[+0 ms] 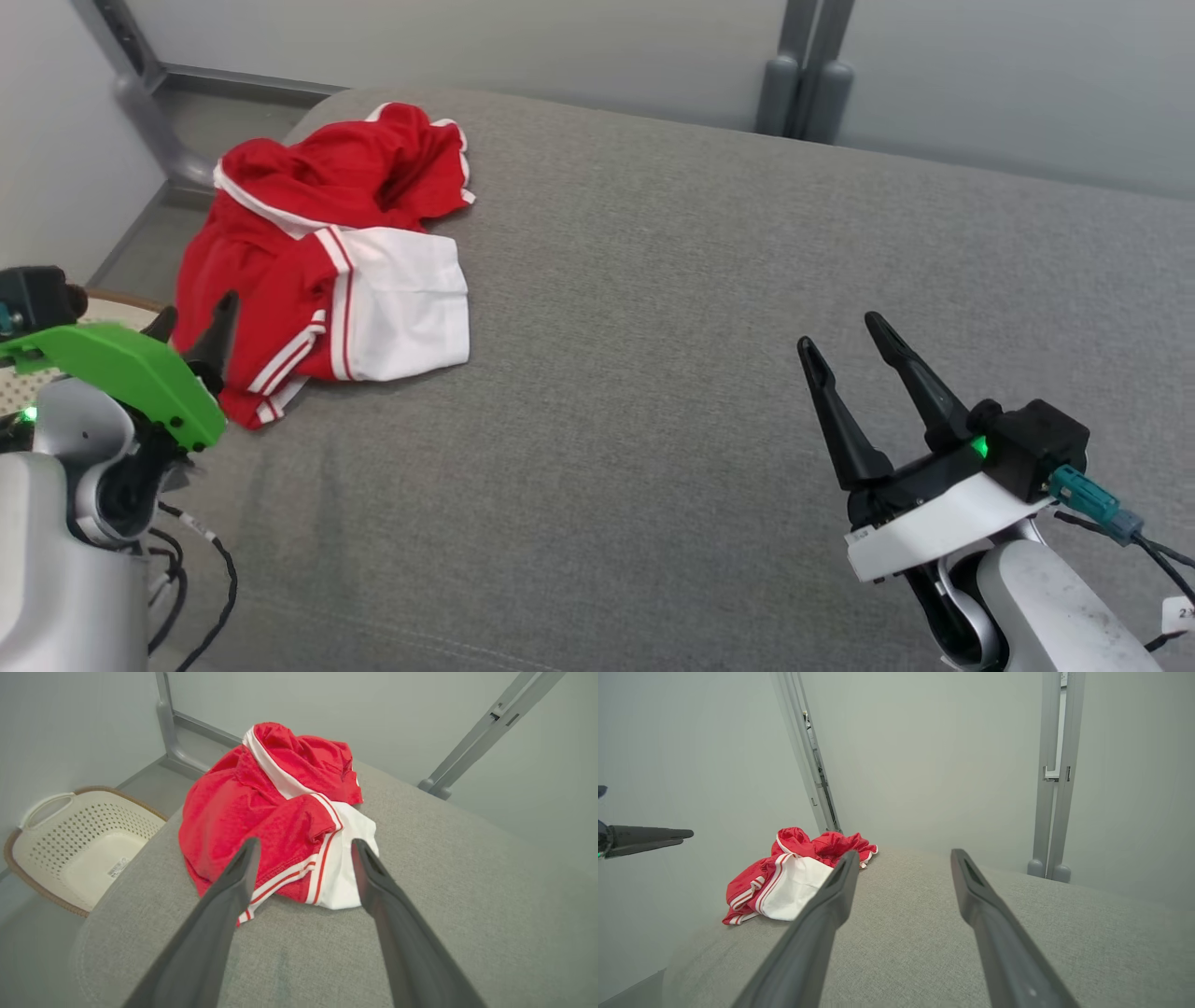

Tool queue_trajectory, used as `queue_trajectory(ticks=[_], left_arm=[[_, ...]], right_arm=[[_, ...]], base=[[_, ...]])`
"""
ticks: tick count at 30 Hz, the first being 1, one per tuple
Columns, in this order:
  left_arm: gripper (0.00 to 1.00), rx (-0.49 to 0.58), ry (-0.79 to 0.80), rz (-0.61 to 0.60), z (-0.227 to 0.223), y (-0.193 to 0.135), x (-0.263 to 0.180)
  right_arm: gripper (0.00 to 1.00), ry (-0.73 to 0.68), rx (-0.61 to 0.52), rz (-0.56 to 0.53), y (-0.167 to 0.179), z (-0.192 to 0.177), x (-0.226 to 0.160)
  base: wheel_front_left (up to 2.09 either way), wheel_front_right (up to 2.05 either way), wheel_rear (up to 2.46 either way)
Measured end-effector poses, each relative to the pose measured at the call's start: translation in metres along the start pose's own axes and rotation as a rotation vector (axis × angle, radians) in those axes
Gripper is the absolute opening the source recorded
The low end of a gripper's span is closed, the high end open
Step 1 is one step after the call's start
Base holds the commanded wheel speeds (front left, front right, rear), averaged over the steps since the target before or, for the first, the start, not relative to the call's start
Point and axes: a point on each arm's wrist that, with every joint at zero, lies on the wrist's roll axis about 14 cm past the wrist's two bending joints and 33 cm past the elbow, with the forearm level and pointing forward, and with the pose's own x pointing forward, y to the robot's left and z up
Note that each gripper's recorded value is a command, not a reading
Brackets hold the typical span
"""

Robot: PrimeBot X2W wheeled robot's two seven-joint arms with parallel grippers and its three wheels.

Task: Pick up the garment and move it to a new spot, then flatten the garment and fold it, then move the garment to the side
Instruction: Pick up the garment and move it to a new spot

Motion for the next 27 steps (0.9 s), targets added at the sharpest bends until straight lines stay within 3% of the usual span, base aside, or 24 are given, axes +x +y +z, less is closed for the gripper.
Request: queue_trajectory(ticks=[4, 11, 17, 25, 27], left_arm=[[1.00, -0.063, 0.119, -0.036, -0.007, -0.006, 0.025], [1.00, 0.026, 0.404, -0.025, -0.062, -0.010, 0.057], [1.00, 0.055, 0.548, 0.004, -0.096, -0.009, 0.080], [1.00, 0.119, 0.595, 0.100, -0.112, 0.015, 0.096], [0.75, 0.132, 0.584, 0.109, -0.110, 0.017, 0.098]], right_arm=[[1.00, -0.015, -0.012, -0.034, -0.016, 0.007, -0.006], [1.00, -0.016, -0.038, -0.122, -0.052, 0.011, -0.022], [1.00, 0.001, -0.038, -0.182, -0.073, 0.005, -0.033], [1.00, 0.022, -0.040, -0.253, -0.093, 0.000, -0.050], [1.00, 0.027, -0.039, -0.256, -0.093, -0.001, -0.050]], base=[[0.00, 0.00, 0.00], [0.00, 0.00, 0.00], [0.00, 0.00, 0.00], [0.00, 0.00, 0.00], [0.00, 0.00, 0.00]])
